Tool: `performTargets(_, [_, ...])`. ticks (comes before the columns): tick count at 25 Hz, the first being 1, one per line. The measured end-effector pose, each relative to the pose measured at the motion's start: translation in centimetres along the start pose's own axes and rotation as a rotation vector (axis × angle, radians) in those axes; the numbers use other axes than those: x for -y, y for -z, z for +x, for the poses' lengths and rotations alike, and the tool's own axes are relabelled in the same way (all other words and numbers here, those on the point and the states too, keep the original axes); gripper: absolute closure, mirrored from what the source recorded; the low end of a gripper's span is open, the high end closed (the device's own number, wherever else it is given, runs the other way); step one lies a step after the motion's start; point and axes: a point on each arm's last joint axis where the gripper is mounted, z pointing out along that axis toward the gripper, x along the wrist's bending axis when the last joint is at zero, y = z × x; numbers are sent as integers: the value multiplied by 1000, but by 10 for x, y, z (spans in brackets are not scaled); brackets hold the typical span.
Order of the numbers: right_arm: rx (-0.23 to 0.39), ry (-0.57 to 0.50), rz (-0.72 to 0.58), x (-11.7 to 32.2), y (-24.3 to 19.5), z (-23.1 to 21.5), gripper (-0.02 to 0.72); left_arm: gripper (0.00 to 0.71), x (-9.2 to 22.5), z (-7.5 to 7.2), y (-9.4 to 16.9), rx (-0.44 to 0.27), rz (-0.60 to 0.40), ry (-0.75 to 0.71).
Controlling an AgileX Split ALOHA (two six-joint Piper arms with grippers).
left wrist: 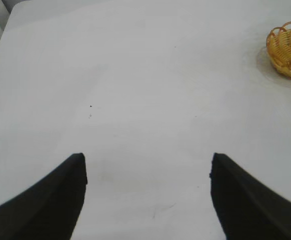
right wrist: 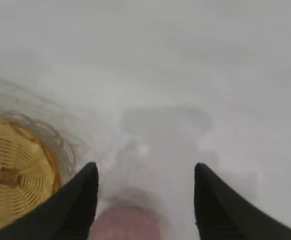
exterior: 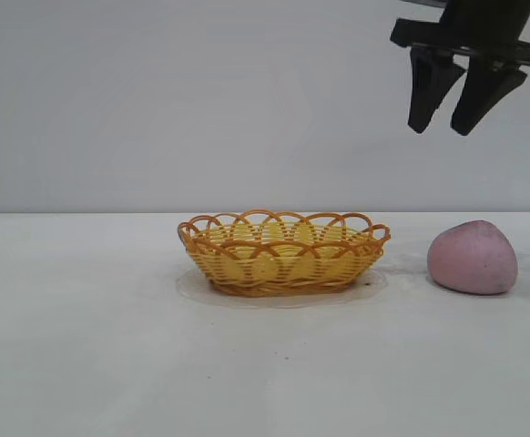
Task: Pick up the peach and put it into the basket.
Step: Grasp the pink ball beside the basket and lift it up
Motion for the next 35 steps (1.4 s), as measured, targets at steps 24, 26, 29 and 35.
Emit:
performTargets(24, [-84,-97,293,30,-5,27,342,247,0,0,0,0,0,0])
performTargets(26, [-65,-109,321,33,-15,24,342,247,0,0,0,0,0,0])
performTargets(29, [-42,-119,363,37,-30,20,342,247,0,0,0,0,0,0])
performTargets(35, [-35,-124,415,44,-55,16,342,247,0,0,0,0,0,0])
